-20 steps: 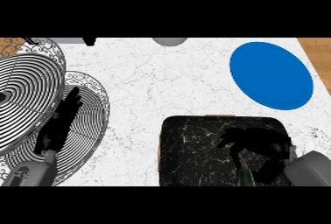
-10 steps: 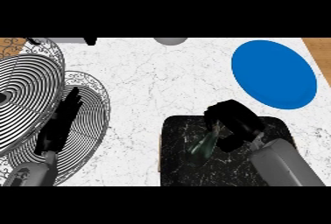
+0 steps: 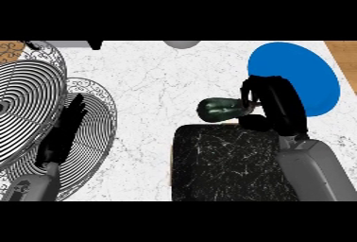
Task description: Pick the eggplant from the tray and place it in the plate
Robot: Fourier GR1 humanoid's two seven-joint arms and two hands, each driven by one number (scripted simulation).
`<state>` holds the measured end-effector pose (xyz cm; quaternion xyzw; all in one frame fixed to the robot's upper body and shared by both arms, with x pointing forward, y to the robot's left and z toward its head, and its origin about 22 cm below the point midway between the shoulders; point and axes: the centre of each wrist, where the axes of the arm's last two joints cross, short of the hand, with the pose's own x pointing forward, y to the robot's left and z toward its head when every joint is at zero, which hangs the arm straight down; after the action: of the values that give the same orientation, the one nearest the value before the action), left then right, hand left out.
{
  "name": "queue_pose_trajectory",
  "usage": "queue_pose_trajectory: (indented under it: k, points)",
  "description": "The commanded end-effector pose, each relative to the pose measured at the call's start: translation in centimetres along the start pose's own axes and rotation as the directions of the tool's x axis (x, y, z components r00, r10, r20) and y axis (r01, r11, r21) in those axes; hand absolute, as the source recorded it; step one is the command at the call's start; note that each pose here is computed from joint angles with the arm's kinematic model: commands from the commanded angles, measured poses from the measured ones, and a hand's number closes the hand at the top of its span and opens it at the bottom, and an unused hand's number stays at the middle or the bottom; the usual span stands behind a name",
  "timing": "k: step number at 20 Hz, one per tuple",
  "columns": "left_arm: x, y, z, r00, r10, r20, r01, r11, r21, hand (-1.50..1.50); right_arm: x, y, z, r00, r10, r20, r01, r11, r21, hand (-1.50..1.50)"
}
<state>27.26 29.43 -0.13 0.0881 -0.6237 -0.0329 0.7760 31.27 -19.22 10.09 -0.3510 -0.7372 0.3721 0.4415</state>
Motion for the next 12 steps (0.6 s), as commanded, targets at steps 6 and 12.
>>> queue_pose_trajectory:
  k: [6, 12]
  points:
    - [2.0, -0.5, 0.2, 0.997, 0.015, 0.074, -0.014, 1.000, -0.018, 0.00, -5.6, -4.4, -2.4, 0.973, -0.126, -0.195, 0.092, 0.980, -0.175, 1.50]
    - [3.6, -0.4, -1.4, 0.998, 0.023, 0.058, -0.022, 1.000, -0.019, 0.00, -12.0, -7.2, -2.9, 0.949, -0.105, -0.298, 0.041, 0.976, -0.213, 1.50]
